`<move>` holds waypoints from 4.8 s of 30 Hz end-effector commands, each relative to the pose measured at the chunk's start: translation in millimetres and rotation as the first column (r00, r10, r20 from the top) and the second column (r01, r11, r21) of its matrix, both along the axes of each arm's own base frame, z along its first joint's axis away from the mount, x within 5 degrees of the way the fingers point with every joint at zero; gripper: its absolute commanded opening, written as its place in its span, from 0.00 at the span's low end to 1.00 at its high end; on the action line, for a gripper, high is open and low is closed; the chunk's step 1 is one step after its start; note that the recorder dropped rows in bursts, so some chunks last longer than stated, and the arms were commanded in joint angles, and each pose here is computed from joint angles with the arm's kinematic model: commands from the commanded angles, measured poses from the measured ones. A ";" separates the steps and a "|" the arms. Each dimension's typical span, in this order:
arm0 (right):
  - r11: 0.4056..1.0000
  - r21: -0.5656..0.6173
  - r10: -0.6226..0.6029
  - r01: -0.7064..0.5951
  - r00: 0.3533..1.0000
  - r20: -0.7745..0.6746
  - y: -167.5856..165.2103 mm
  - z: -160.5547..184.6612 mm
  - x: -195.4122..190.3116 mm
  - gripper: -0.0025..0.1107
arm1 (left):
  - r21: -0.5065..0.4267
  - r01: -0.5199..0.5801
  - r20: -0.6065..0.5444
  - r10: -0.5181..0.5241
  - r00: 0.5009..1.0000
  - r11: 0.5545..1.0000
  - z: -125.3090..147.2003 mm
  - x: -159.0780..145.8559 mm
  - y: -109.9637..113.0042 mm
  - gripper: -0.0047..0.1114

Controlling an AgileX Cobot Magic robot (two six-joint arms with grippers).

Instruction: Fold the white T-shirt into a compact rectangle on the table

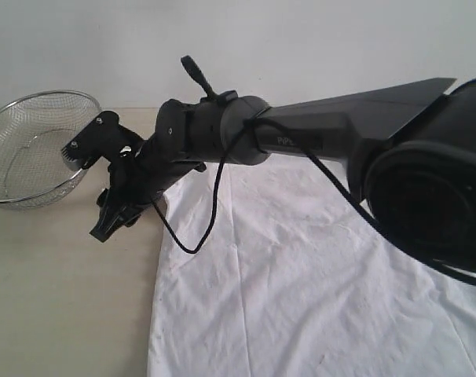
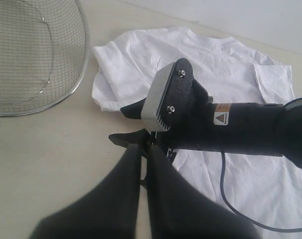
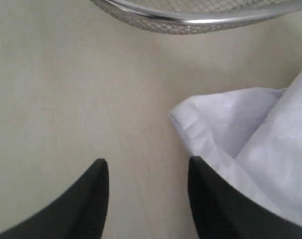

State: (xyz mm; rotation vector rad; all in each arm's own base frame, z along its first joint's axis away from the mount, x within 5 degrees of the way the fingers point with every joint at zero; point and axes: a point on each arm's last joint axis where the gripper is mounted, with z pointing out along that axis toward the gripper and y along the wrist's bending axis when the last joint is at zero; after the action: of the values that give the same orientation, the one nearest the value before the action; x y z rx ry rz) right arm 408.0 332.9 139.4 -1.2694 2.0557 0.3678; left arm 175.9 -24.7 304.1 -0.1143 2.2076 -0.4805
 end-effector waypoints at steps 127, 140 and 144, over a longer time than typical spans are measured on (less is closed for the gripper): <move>0.600 -0.236 -0.795 0.765 0.536 -0.284 -97.5 30.3 35.7 0.11 | 0.018 0.003 0.016 -0.004 1.000 1.000 0.4 0.1 0.6 0.08; 0.616 -0.169 -0.771 0.769 0.545 -0.330 -91.4 34.0 37.4 0.54 | 0.020 0.004 0.017 -0.005 1.000 1.000 0.4 0.1 0.6 0.08; 0.615 -0.147 -0.765 0.775 0.540 -0.352 -94.5 44.4 37.5 0.47 | 0.020 0.004 0.017 -0.005 1.000 1.000 0.4 0.1 0.6 0.08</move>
State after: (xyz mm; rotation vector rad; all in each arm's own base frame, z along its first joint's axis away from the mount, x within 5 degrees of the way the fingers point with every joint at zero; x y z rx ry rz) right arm 443.8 246.0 166.6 -0.1531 2.7158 0.1878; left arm 176.0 -24.1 303.9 -0.0971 2.2077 -0.4632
